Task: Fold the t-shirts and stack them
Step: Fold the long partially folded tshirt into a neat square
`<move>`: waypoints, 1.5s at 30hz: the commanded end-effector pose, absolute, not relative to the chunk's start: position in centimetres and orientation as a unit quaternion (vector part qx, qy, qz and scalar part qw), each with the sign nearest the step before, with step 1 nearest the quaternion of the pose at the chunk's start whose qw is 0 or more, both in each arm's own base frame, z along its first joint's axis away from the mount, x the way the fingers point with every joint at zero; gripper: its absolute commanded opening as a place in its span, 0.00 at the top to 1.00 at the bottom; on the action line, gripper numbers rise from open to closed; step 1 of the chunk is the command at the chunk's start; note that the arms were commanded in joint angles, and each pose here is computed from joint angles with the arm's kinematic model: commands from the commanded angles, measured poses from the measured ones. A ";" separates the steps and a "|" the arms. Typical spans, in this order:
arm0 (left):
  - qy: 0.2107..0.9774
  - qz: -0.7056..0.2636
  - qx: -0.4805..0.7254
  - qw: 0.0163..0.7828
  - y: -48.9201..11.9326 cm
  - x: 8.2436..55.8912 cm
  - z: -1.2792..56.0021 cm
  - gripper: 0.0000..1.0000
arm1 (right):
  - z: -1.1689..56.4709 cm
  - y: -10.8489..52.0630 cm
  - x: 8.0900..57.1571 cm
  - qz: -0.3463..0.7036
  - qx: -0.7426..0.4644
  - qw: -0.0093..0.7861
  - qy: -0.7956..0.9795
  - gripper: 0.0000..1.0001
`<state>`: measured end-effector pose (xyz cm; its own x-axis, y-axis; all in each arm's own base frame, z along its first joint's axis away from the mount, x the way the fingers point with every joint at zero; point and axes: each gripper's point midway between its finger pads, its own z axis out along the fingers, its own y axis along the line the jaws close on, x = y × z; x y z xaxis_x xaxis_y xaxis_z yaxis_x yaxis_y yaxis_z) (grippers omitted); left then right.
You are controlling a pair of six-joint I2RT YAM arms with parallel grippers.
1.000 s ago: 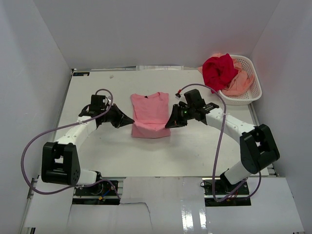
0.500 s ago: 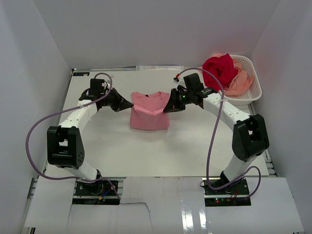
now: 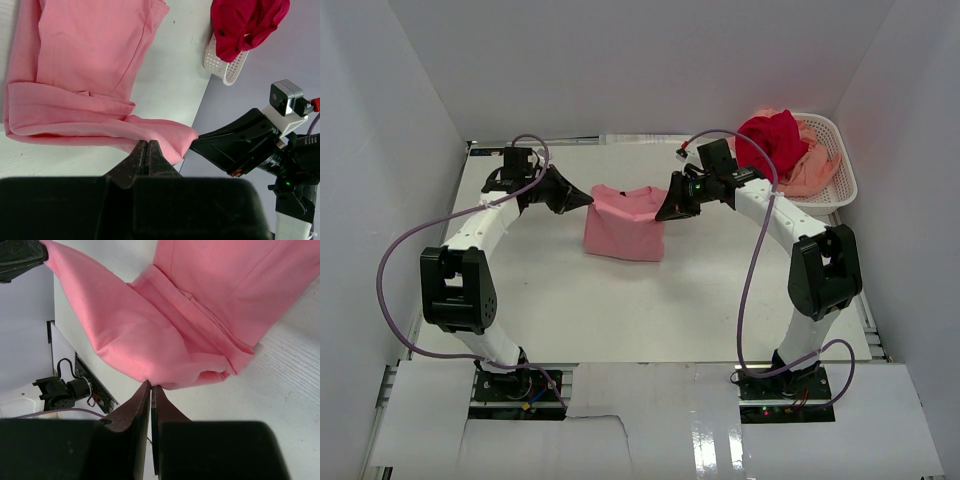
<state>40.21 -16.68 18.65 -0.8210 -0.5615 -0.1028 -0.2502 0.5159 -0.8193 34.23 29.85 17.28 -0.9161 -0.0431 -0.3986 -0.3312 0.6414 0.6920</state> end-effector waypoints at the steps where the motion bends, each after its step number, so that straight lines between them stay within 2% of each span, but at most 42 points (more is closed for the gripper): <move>1: 0.843 -0.447 -0.222 0.201 -16.7 40.6 21.1 1.00 | 18.9 30.2 34.3 0.428 -0.121 0.181 0.877 0.92; 8: 0.843 -0.445 -0.233 0.196 -15.9 42.2 20.2 1.00 | 19.4 30.4 36.2 0.431 -0.120 0.188 0.874 0.92; 32: 0.827 -0.469 -0.216 0.221 -16.1 47.7 23.1 1.00 | 22.2 30.7 40.8 0.448 -0.122 0.214 0.860 0.92; 45: 0.827 -0.466 -0.219 0.227 -16.0 50.6 22.3 1.00 | 20.6 30.1 44.2 0.451 -0.124 0.221 0.856 0.92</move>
<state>49.70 -16.21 20.18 -0.8098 -0.5720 -0.1304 -0.1999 0.4779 -0.8554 43.15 30.15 19.47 -0.8947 -0.0030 -0.4466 -0.3603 0.5958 0.7178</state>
